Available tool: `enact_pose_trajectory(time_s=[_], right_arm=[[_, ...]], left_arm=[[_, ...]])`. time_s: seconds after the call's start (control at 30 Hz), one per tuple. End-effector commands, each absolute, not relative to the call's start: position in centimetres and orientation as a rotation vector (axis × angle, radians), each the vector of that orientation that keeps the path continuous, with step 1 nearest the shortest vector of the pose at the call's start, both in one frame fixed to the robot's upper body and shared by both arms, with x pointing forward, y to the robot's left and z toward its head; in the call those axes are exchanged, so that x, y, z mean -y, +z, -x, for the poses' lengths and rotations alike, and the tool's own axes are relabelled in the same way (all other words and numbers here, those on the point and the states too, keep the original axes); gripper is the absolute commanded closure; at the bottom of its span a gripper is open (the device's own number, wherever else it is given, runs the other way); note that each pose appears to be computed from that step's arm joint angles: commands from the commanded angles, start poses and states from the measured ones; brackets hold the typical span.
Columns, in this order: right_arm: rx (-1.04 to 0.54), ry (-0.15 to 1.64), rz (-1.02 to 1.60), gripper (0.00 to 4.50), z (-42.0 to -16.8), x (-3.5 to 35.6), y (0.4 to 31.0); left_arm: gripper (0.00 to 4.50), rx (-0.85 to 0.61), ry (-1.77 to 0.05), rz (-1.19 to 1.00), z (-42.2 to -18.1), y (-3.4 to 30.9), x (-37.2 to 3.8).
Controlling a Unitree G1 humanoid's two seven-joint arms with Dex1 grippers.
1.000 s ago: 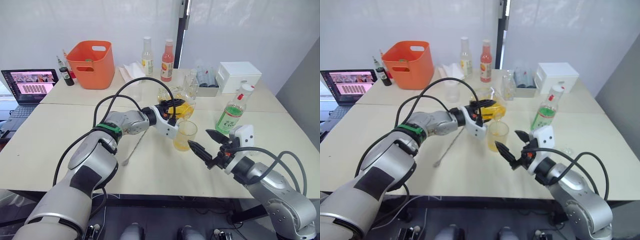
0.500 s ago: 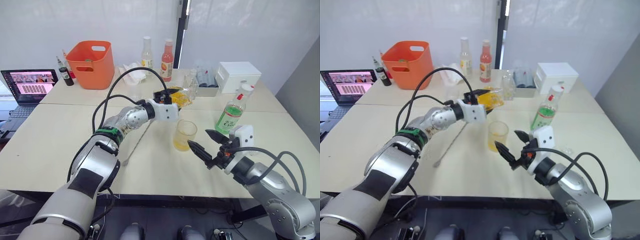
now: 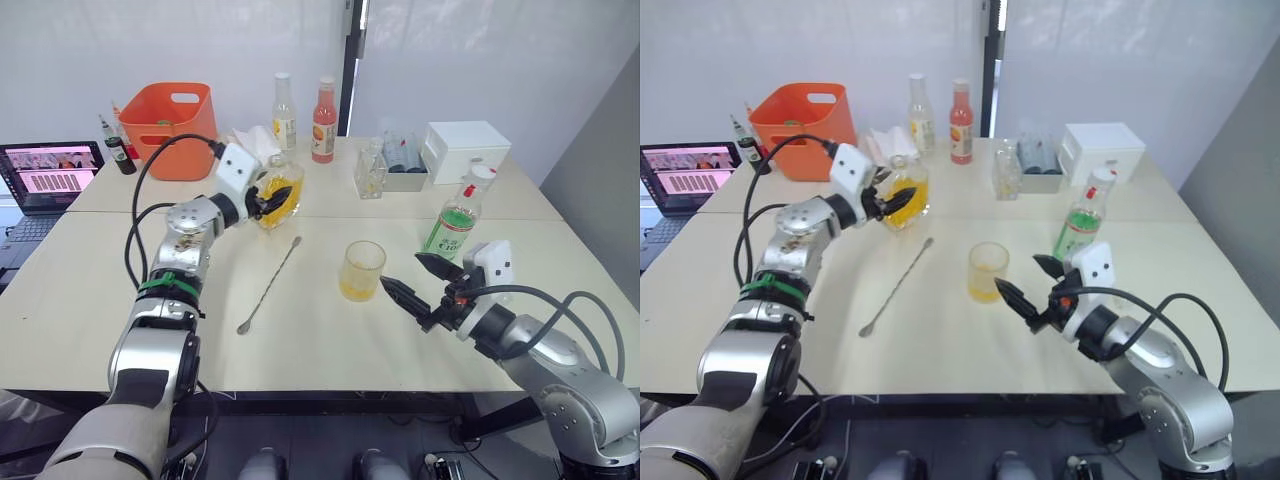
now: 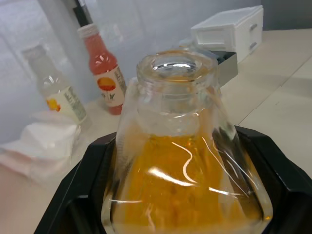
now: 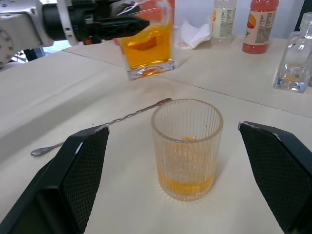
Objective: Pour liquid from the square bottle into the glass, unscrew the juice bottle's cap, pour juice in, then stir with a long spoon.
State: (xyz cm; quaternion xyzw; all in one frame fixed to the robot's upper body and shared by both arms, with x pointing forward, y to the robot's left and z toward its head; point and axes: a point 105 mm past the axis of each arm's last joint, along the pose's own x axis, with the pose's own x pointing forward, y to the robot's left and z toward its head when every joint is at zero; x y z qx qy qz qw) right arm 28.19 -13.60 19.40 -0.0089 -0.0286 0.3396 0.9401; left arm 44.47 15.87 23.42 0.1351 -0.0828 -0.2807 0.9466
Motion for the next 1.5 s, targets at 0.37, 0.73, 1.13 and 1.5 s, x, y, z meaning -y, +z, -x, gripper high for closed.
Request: enact_pose_trajectory(time_s=[0.37, 0.73, 1.13, 1.5], right_arm=[[0.061, 0.689, 0.06, 0.0, -28.4, 15.7, 20.1], [0.035, 0.686, 0.07, 0.0, -28.0, 16.1, 19.9], [0.031, 0.673, 0.058, 0.0, -27.9, 16.2, 20.2], [0.041, 0.66, 0.048, 0.0, -28.0, 16.0, 20.3]], left_arm=[[1.71, 0.149, -0.385, -0.066, -39.1, 24.3, -22.0], [1.71, 0.135, -0.141, -0.011, -39.8, 21.6, -23.7], [1.71, -0.012, 0.002, -0.026, -41.5, 18.5, -23.8], [0.03, -0.056, 0.025, -0.009, -42.8, 18.2, -23.3]])
